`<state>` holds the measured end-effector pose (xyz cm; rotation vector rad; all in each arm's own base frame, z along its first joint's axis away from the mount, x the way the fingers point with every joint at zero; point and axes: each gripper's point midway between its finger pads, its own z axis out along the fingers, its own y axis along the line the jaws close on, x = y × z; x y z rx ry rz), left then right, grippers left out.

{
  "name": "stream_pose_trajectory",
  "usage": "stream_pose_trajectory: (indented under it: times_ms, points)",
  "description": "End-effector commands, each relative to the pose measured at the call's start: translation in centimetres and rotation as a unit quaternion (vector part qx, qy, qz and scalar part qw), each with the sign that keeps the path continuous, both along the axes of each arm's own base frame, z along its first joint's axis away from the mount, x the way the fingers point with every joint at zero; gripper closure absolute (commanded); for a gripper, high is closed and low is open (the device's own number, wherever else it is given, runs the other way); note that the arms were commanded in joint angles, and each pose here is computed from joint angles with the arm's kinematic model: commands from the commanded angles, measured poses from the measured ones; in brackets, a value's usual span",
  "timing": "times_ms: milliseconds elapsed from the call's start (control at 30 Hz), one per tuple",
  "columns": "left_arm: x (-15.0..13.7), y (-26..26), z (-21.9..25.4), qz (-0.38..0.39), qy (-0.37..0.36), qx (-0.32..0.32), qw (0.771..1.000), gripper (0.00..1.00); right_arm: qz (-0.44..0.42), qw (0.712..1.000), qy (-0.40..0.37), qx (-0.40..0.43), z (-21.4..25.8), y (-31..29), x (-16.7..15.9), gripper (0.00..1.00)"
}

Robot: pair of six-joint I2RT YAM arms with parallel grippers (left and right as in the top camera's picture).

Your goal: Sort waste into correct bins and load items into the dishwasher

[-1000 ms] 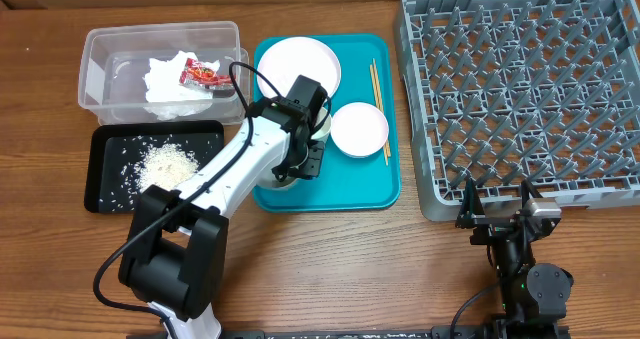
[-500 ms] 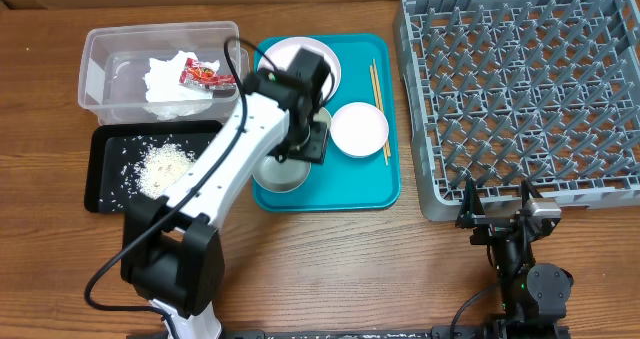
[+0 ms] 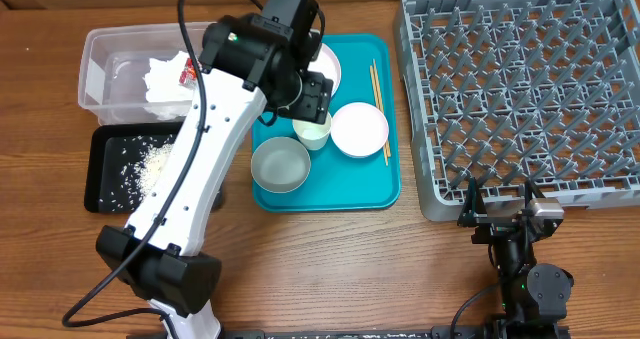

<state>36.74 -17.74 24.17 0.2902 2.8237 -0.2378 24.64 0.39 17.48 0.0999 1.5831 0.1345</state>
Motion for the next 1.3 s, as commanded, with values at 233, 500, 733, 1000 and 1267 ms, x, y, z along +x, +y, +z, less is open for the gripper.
stream_pose_trajectory:
  times_ms: [233,500,733,1000,1267]
  points:
    - [2.1,1.3,4.5,0.015,-0.046,-0.072,0.996,0.23,0.086,0.993,-0.077,-0.002,6.5,2.9,-1.3,0.00]
    - [4.0,5.3,7.9,0.062,-0.097,-0.081,0.990,0.11,0.121,0.993,-0.018,0.003,11.9,4.1,-1.2,0.00]
    - [4.3,8.5,8.0,0.091,-0.096,-0.071,0.989,0.10,0.211,0.971,0.104,0.028,14.1,7.0,2.8,0.00]
    - [4.7,11.7,7.9,0.096,-0.105,-0.038,0.989,0.06,0.352,0.896,0.255,0.089,14.6,12.9,7.6,0.00]
    - [4.9,13.0,7.8,0.099,-0.113,-0.008,0.989,0.03,0.451,0.807,0.371,0.086,10.3,21.7,7.6,0.00]
